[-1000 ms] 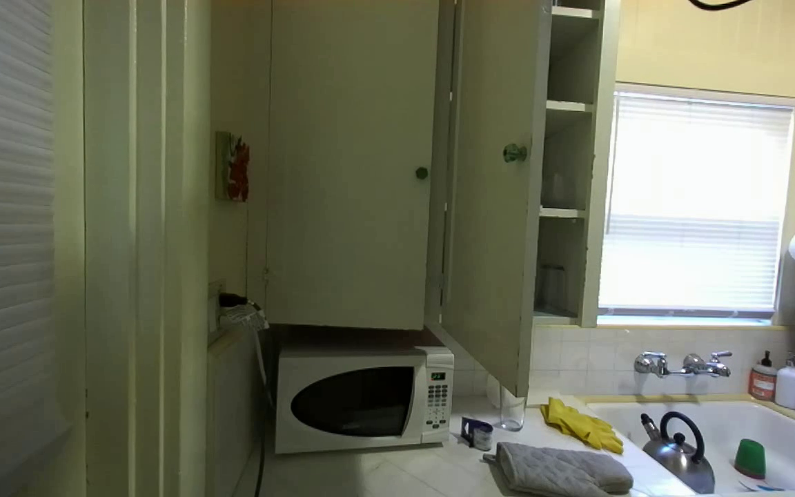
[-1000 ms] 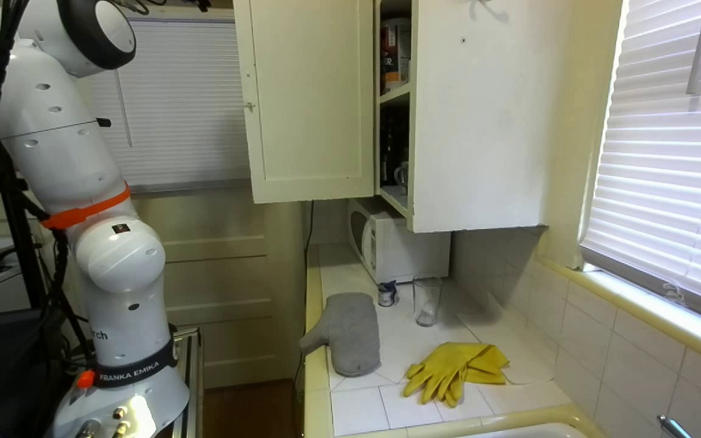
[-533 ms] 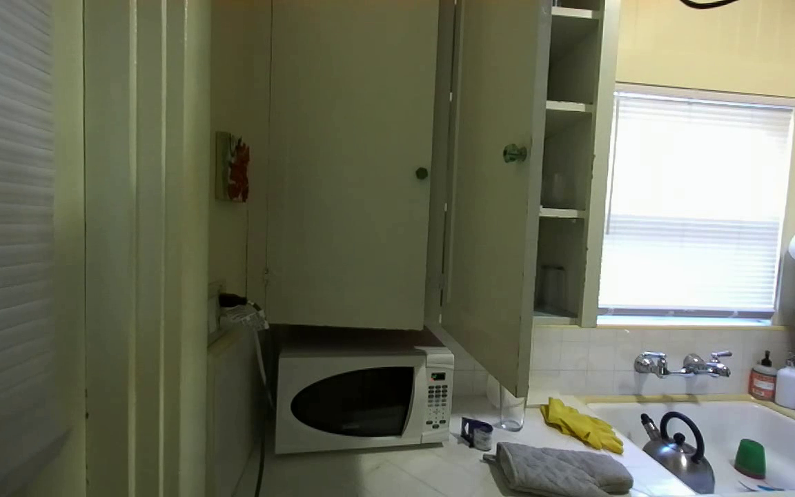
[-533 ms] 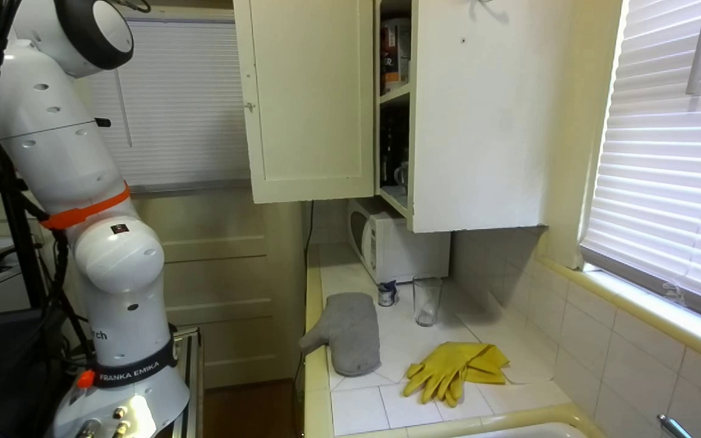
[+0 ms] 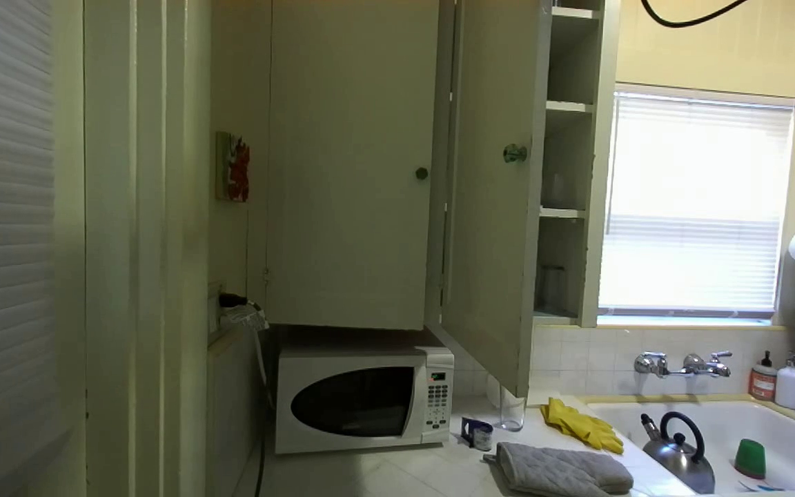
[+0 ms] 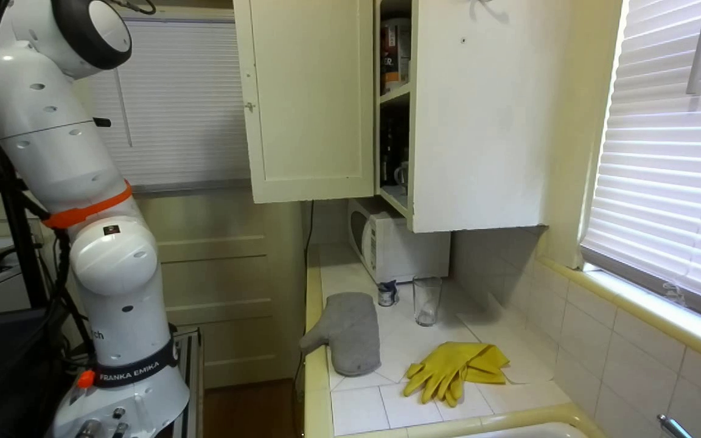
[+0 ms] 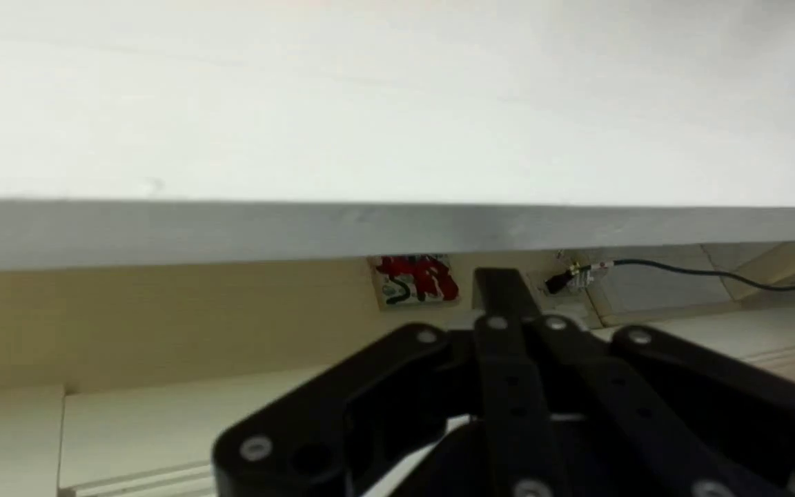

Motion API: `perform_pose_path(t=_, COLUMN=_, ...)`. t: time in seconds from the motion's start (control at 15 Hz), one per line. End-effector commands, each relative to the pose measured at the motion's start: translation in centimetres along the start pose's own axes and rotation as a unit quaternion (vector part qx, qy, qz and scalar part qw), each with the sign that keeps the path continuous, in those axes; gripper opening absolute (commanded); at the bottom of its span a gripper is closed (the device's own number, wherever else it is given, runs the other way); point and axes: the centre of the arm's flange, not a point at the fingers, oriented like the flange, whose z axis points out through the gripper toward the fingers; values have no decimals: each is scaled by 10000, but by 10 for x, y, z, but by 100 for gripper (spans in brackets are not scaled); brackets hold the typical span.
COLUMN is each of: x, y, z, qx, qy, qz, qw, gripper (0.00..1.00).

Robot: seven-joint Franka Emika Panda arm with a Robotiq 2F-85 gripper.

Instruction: Close the open upper cabinet door.

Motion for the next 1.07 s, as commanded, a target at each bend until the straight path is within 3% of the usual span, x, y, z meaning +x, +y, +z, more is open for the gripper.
perform_pose_path(t=0.0, x=-4, y=-1, z=-2, qx=73, qy=-478, qz=211, qw=9986, gripper=0)
perform_pose_path(t=0.4, x=-19, y=-5, z=-1, qx=246, qy=-861, qz=427, qw=9951, gripper=0)
perform_pose_path(t=1.0, x=-52, y=-6, z=-11, qx=209, qy=-1624, qz=718, qw=9839, gripper=0)
